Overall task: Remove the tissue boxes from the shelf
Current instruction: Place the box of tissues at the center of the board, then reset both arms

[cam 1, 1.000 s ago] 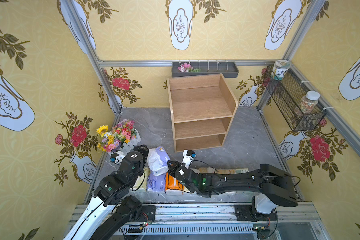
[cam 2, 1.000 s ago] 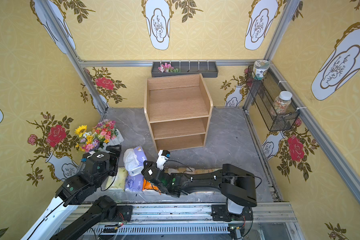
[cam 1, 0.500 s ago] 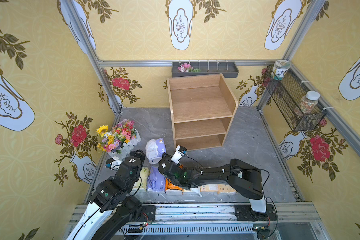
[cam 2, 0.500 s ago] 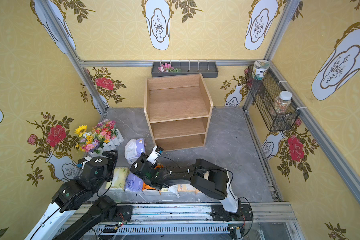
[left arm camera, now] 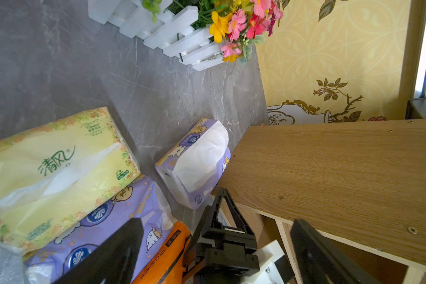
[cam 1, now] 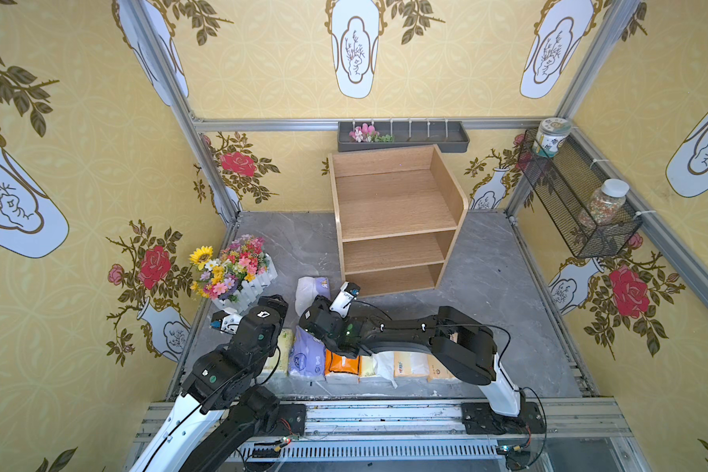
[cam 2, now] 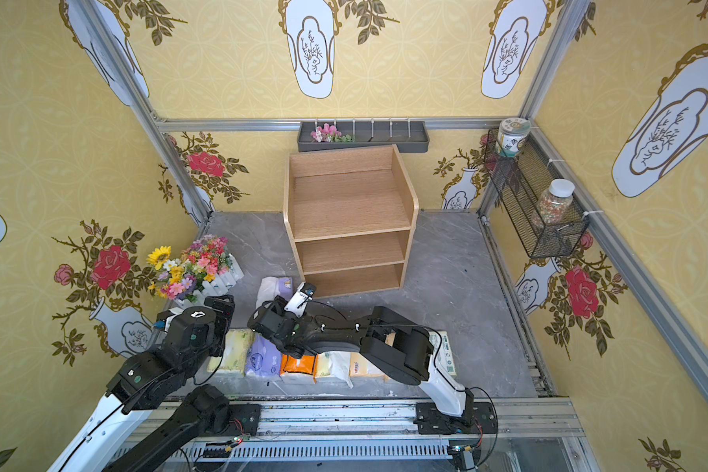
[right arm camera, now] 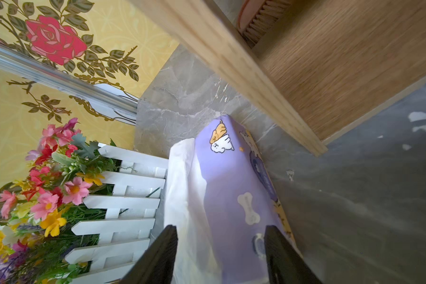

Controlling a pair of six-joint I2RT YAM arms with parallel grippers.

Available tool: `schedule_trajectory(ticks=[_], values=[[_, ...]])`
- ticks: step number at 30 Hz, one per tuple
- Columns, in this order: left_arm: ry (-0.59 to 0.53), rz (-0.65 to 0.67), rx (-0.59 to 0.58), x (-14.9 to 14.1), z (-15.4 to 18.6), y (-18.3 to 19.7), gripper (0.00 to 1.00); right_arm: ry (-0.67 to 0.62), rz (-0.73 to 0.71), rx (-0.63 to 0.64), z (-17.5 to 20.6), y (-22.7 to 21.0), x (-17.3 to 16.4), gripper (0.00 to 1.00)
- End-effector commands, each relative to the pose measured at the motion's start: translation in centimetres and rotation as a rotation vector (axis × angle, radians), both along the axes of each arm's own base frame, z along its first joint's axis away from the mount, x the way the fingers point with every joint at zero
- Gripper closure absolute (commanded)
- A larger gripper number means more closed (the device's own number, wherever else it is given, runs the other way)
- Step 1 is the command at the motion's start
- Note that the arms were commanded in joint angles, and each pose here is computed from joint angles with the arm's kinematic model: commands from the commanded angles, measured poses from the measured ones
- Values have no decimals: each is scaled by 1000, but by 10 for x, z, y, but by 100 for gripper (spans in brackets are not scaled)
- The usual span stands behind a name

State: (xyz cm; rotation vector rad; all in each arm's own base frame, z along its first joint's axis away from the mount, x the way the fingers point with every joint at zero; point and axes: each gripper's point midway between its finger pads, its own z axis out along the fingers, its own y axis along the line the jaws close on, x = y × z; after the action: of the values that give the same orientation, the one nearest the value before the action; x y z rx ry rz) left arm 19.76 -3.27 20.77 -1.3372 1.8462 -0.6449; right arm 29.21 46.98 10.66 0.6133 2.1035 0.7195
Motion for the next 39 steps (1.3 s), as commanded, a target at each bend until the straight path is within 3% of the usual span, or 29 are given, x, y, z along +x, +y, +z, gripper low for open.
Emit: schedule_trajectory(ticks=[1,10,15,18,23,29,33,39], values=[[1,4,22,0,1,3,0,-12,18,-106,14,-12,-12,32],[-49,-11,105,17,16,1,0,-66,300,-230,64,-28,-48,31],[-111,-12,186,30,29,4,0,-52,453,-345,70,-61,-79,32],[-116,-10,232,39,31,8,0,-61,453,-459,73,-91,-94,32],[-133,-34,239,59,32,15,0,6,273,-595,75,-171,-89,31],[-157,-68,277,78,42,22,0,64,67,-523,63,-254,-73,30],[-152,-92,354,88,45,29,0,99,-174,-583,68,-329,-67,20],[-192,-123,471,104,48,32,0,118,-278,-608,86,-395,-35,8]])
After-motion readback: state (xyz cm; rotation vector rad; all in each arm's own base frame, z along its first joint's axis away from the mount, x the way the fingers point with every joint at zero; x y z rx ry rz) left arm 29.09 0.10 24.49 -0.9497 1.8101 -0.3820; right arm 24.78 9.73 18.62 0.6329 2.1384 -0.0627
